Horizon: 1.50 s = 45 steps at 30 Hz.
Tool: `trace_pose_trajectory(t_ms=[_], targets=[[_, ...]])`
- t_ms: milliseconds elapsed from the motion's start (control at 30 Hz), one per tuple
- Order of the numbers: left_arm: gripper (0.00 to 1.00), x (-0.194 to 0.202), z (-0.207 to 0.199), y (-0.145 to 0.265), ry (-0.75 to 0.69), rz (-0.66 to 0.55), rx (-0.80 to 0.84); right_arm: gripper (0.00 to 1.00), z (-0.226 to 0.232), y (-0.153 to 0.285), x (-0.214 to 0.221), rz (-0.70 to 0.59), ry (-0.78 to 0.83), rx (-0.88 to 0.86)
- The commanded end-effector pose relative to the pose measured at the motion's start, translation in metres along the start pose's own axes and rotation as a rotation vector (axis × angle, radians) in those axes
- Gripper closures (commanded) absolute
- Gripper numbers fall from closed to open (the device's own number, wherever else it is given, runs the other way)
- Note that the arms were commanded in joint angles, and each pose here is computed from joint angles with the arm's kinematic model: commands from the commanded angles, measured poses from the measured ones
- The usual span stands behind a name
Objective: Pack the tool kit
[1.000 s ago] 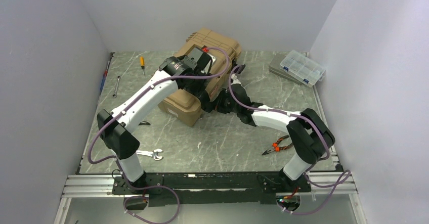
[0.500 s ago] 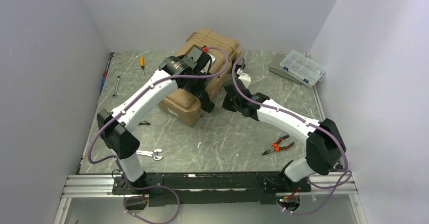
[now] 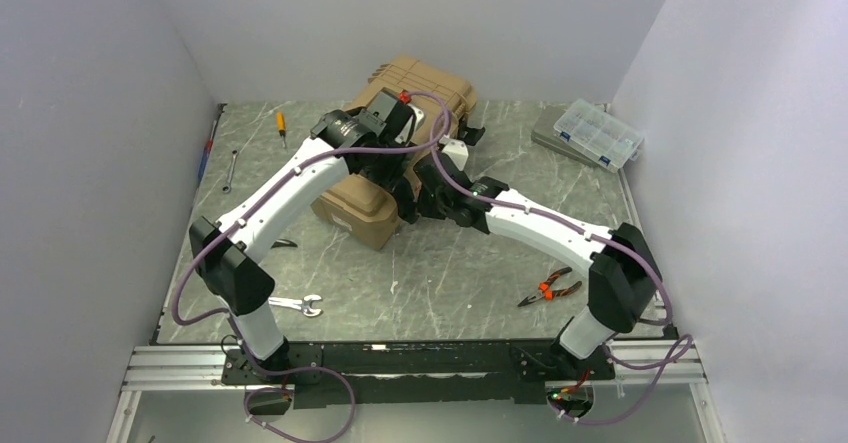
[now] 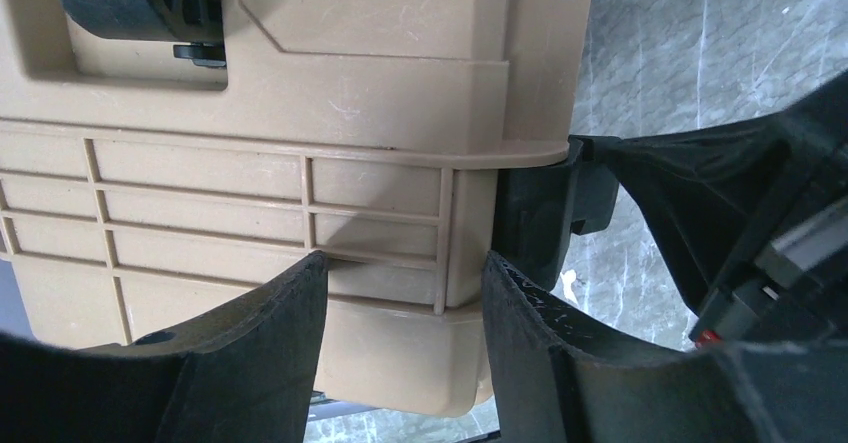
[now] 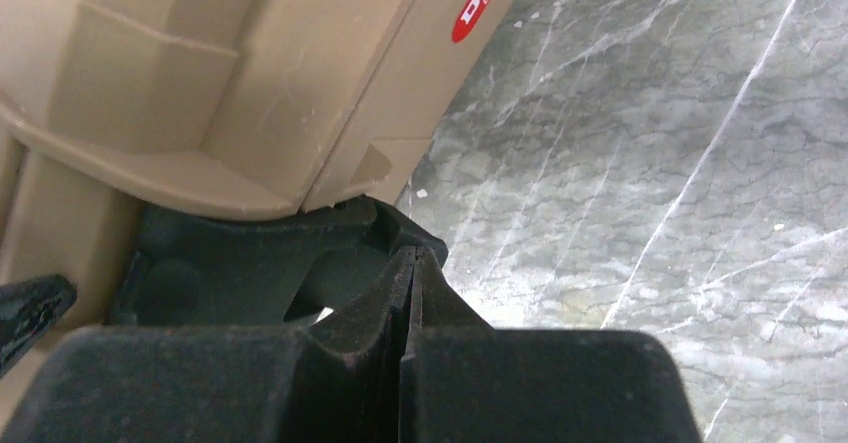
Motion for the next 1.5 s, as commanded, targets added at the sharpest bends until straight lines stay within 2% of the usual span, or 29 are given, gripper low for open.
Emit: trace_pose_trajectory(t_ms=[0, 433, 733, 933, 1167, 1333, 1467], targets=[[0.4, 0.031, -0.011, -0.052, 0.008, 0.219, 0.095, 1.0, 0.014, -0.014, -0.002, 0.013, -0.015, -0.036], [0.41, 0.064, -0.005, -0.069, 0.09, 0.278, 0.19, 1.0, 0.026, -0.037, 0.011, 0.054, -0.085, -0.08], [0.42, 0.063, -0.006, -0.07, 0.09, 0.277, 0.203, 1.0, 0.019, -0.043, 0.026, 0.054, -0.117, 0.246], [0.42, 0.062, -0.007, -0.071, 0.089, 0.278, 0.213, 1.0, 0.021, -0.063, 0.049, 0.005, -0.169, 0.314], [0.42, 0.068, -0.007, -0.072, 0.094, 0.288, 0.227, 1.0, 0.026, -0.087, 0.055, -0.083, -0.281, 0.379], [0.43, 0.075, -0.006, -0.072, 0.096, 0.297, 0.235, 1.0, 0.025, -0.102, 0.072, -0.189, -0.413, 0.335], [0.43, 0.077, -0.005, -0.071, 0.1, 0.3, 0.243, 1.0, 0.033, -0.11, 0.069, -0.246, -0.416, 0.359]])
Point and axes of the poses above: each gripper's point midway between its finger pads, its own y axis back along the fingers, its own z axis along the line the jaws close on, x = y × z, the point moved 8 cm from there along y, back along the fingers, and after that the axes turned 12 degrees about y, right-handed, at the moved point
